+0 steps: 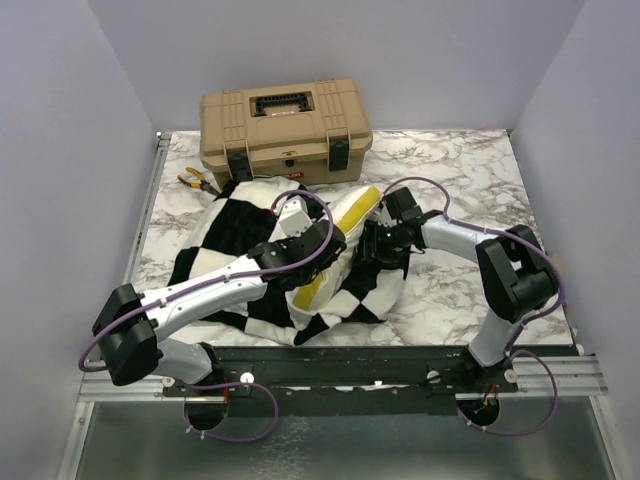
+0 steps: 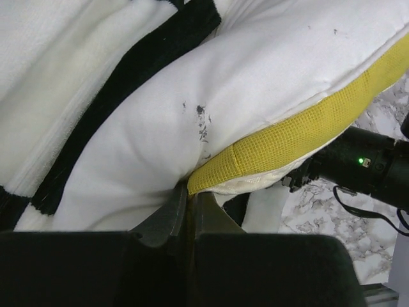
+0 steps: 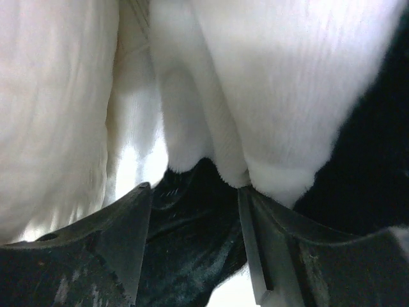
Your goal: Put the pillow into the pillowcase
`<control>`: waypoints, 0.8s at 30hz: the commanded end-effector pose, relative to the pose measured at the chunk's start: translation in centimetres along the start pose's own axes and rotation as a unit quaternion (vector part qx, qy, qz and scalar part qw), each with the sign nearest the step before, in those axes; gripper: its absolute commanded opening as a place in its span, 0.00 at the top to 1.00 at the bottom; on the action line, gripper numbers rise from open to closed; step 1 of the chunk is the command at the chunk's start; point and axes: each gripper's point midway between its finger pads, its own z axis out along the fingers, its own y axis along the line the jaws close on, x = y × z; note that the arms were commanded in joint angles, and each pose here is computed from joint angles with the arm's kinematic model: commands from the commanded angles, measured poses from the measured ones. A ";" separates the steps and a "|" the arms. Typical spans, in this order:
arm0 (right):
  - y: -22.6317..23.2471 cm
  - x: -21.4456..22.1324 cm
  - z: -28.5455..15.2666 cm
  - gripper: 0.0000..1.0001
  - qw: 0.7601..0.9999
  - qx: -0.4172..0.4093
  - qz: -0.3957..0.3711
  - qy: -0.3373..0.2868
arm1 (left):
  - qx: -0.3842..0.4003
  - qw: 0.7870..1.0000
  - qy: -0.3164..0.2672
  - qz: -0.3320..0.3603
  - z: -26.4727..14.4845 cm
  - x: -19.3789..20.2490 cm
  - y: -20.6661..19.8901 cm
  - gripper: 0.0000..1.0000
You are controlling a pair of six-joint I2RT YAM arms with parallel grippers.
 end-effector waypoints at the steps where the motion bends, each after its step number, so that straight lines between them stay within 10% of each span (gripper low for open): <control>1: -7.5 0.5 3.8 0.42 0.985 0.172 -0.020 0.003 | -0.004 0.999 -0.018 -0.038 -0.6 -1.3 1.0 1.00; 8: -7.5 0.6 4.3 0.99 0.985 0.169 -0.032 0.010 | 0.011 0.998 -0.036 -0.053 -1.1 -2.2 1.1 1.00; 24: 4.5 -0.7 -10.7 1.00 0.993 -0.079 -0.023 -0.089 | -0.027 0.999 -0.046 0.007 0.2 -1.5 4.1 1.00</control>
